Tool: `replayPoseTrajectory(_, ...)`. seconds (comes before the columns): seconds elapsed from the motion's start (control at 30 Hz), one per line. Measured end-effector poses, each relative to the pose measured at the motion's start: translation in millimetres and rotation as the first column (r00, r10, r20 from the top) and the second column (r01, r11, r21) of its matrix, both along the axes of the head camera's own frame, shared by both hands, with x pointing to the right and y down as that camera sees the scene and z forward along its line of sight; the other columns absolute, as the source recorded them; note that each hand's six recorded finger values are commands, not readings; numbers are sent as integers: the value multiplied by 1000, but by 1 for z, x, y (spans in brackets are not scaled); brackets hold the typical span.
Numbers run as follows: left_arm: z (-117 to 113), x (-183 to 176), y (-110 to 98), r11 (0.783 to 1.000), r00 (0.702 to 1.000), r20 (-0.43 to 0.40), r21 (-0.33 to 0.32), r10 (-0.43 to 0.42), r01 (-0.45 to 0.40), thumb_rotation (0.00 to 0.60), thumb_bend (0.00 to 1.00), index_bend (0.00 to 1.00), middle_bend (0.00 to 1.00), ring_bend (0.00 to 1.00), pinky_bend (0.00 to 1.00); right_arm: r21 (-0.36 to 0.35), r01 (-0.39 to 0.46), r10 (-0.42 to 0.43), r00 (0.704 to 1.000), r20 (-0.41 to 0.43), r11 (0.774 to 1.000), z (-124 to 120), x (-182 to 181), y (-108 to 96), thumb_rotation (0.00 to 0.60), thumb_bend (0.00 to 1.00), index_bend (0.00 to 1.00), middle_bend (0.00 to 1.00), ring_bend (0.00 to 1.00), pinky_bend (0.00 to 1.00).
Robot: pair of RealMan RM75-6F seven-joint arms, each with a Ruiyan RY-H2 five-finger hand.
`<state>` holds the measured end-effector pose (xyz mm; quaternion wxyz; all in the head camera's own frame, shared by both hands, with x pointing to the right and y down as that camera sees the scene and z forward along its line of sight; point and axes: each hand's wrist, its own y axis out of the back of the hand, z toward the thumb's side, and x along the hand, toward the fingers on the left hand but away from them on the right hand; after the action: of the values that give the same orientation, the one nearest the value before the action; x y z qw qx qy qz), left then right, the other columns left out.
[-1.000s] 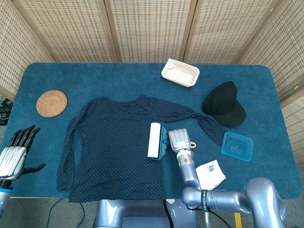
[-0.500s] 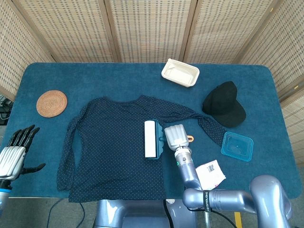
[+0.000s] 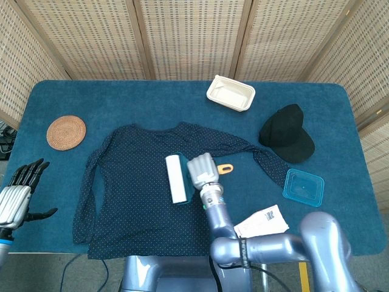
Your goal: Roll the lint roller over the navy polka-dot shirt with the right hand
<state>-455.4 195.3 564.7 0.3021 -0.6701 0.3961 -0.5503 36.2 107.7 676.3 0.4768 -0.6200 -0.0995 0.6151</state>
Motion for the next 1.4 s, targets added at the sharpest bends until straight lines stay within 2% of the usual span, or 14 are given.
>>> replayPoseTrajectory(0.3,6,-8,-6,999,1000,-8,-25,-21,21,600,0,0,0,0,0,-9,69,-70,996,-58,998,18,-48,15,600,897,734,1000,1000,1000)
replayPoseTrajectory(0.57,9,-9,-8,999,1000,-5,-36,-25,25,600,0,0,0,0,0,6,114,-113,986,-125,993,31,-54,19,600,898,738,1000,1000,1000)
replayPoseTrajectory(0.73,10,-9,-7,999,1000,-1,-36,-24,24,600,0,0,0,0,0,59,153,-138,970,-200,987,34,-34,8,600,897,739,1000,1000,1000)
replayPoseTrajectory(0.87,10,-7,-7,999,1000,3,-36,-20,20,600,0,0,0,0,0,92,155,-128,960,-248,984,34,-15,-5,600,894,739,1000,1000,1000)
replayPoseTrajectory(1.1,10,-5,-6,999,1000,8,-32,-16,16,600,0,0,0,0,0,138,143,-86,932,-351,980,38,41,-29,600,892,736,1000,1000,1000)
replayPoseTrajectory(1.27,12,-4,-5,999,1000,12,-35,-12,12,600,0,0,0,0,0,145,148,-80,914,-398,978,44,65,-34,600,891,736,1000,1000,1000)
replayPoseTrajectory(1.4,12,-3,-5,999,1000,13,-34,-11,11,600,0,0,0,0,0,147,158,-88,913,-398,976,45,66,-34,600,892,736,1000,1000,1000)
